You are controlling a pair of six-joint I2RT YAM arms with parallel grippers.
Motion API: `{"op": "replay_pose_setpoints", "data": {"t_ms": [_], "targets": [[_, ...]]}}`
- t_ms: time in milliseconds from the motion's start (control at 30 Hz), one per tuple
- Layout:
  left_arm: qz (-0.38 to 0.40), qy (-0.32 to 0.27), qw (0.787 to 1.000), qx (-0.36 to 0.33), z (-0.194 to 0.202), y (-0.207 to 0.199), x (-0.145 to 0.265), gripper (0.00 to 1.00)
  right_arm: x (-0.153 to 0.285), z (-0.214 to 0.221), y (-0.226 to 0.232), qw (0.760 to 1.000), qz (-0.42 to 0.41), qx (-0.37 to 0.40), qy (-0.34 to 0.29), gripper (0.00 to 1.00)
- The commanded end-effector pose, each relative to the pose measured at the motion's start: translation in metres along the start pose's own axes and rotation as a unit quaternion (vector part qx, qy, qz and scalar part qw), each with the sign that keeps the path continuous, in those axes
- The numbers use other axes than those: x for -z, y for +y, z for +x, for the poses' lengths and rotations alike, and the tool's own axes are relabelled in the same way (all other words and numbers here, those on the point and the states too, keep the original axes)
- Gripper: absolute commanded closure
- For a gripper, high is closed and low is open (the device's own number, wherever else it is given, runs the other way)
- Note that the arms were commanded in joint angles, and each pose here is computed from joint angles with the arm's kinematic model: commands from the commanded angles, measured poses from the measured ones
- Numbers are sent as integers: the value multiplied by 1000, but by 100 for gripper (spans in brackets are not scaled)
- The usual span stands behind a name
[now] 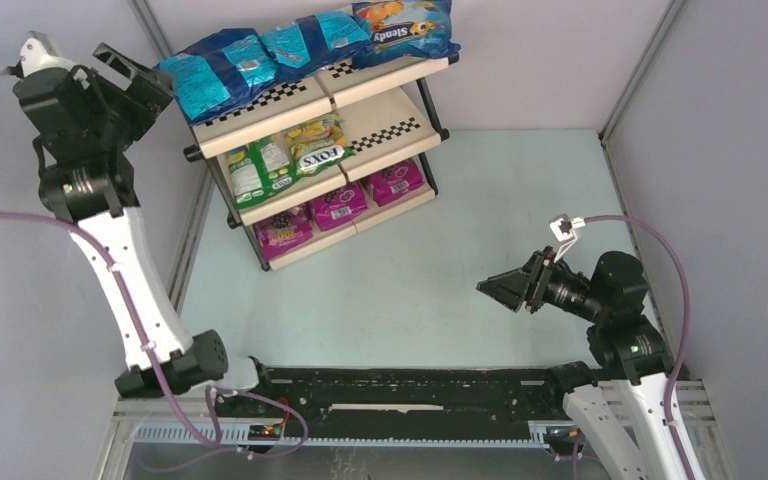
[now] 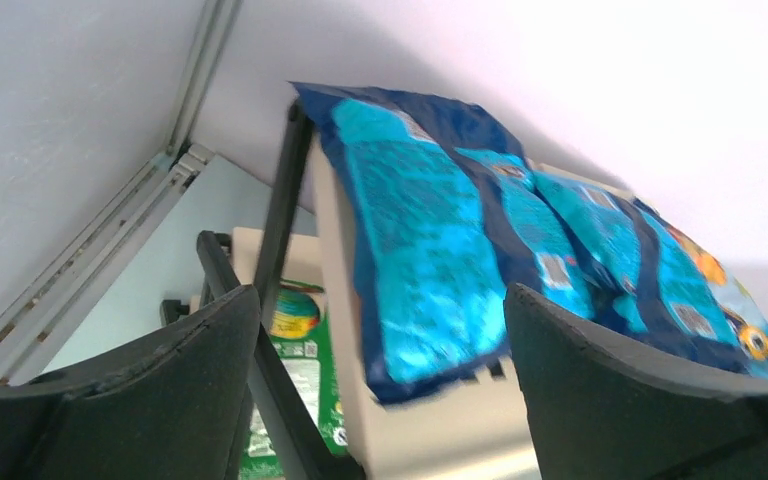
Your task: Place and organize the candy bags onto the shelf
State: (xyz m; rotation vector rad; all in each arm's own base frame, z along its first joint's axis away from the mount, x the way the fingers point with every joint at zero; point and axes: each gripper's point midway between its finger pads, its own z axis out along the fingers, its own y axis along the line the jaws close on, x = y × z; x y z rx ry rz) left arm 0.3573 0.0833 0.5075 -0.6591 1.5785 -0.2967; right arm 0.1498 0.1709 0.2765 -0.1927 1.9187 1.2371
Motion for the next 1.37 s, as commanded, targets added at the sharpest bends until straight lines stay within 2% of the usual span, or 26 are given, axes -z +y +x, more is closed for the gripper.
{"op": "replay_pose_setpoints", "data": {"t_ms": [0,67,133,200,233,267,400,467,667,767,833,933,967,1200,1333], "targets": [[64,-54,994,-65,-9,-48,56,3,8,-6,1,999,25,14,-18,40],[130,-62,986,-87,3,-80,83,0,16,-10,0,998,51,24,-22,38],[220,-70,968,-101,17,-114,111,0,27,-16,1,995,83,38,-31,28],[322,-82,936,-115,32,-146,144,0,41,-22,3,991,116,55,-45,14],[378,-85,914,-120,42,-161,164,0,48,-24,5,988,128,65,-49,6],[422,-90,893,-128,50,-171,181,0,58,-30,12,985,138,80,-60,1],[562,-110,807,-145,89,-188,239,0,88,-44,28,973,176,121,-90,0],[603,-126,774,-147,97,-187,262,0,103,-53,39,966,187,137,-112,0],[651,-157,733,-119,111,-178,287,0,143,-68,78,947,180,190,-189,0],[628,-190,742,-136,111,-166,282,0,163,-74,100,936,166,210,-229,0],[591,-216,764,-145,108,-153,271,0,176,-77,112,927,162,220,-258,0],[526,-248,806,-111,94,-133,253,0,193,-83,123,913,166,230,-294,0],[519,-253,810,-105,94,-128,251,0,197,-85,125,909,168,232,-304,0],[493,-283,816,-104,84,-111,255,0,209,-90,129,894,168,232,-343,0],[492,-297,812,-100,78,-106,261,0,206,-85,119,896,171,225,-343,0]]}}
